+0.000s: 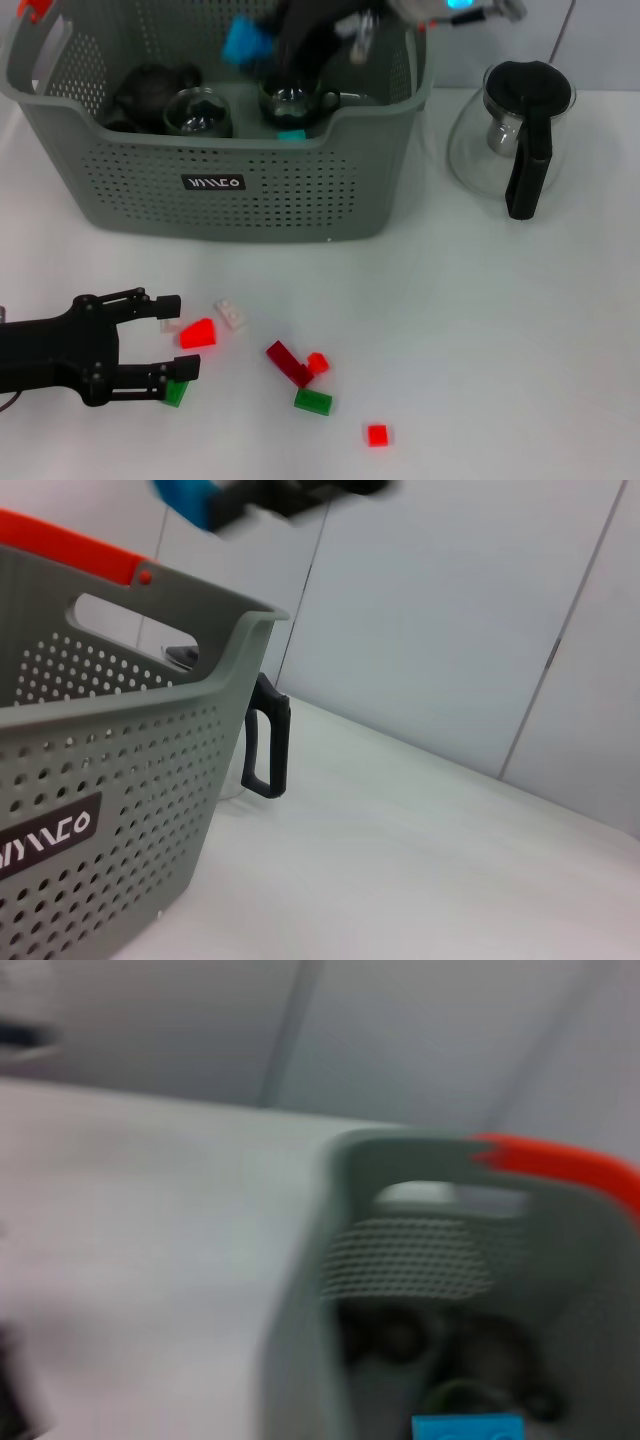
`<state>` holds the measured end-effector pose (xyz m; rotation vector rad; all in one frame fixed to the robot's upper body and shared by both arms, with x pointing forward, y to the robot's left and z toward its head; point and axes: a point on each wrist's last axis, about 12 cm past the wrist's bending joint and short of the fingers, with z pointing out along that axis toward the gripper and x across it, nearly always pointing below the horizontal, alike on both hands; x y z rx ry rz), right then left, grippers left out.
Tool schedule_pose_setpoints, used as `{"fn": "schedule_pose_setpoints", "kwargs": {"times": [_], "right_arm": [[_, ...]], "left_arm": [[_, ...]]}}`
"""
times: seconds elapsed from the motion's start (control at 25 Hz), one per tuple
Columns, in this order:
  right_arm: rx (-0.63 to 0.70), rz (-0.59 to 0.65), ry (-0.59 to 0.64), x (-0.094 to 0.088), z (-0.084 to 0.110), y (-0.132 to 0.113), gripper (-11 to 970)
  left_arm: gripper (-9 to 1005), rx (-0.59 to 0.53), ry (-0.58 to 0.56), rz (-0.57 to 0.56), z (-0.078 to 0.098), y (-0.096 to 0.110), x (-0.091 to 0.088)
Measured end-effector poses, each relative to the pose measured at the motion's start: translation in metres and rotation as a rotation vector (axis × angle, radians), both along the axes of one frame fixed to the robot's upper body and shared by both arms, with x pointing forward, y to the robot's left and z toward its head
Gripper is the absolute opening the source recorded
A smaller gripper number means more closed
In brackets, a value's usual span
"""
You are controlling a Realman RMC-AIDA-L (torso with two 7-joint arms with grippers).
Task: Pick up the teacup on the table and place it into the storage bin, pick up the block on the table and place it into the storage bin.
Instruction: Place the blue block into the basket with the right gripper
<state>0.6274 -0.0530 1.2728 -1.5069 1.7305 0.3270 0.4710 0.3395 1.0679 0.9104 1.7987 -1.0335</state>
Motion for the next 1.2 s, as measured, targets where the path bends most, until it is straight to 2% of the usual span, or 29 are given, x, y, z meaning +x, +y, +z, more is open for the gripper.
{"fn": "schedule_pose_setpoints", "kwargs": {"times": [0.08, 0.2, 0.36, 0.92, 1.16, 1.2], "right_arm": [[0.044, -0.085, 0.010, 0.021, -0.005, -0.003, 424], [0.066, -0.166, 0.027, 0.042, -0.016, -0.004, 424], [0.068, -0.229, 0.027, 0.058, -0.029, -0.002, 424], [0.079, -0.269, 0.005, 0.061, -0.046, -0.003, 423], [0.088, -0.273, -0.038, 0.061, -0.047, -0.001, 568], [0.095, -0.275, -0.044, 0.061, -0.046, -0.001, 616]], "left_arm": [[861, 0.000, -0.001, -0.001, 0.000, 0.000, 0.001], [861, -0.002, -0.004, 0.000, 0.001, -0.001, 0.001], [861, -0.001, -0.007, 0.000, 0.001, -0.001, 0.002], [862, 0.007, -0.014, 0.004, 0.002, 0.000, 0.005], [863, 0.010, -0.016, 0.003, 0.003, 0.001, 0.005], [863, 0.010, -0.016, 0.003, 0.003, 0.001, 0.005]]}}
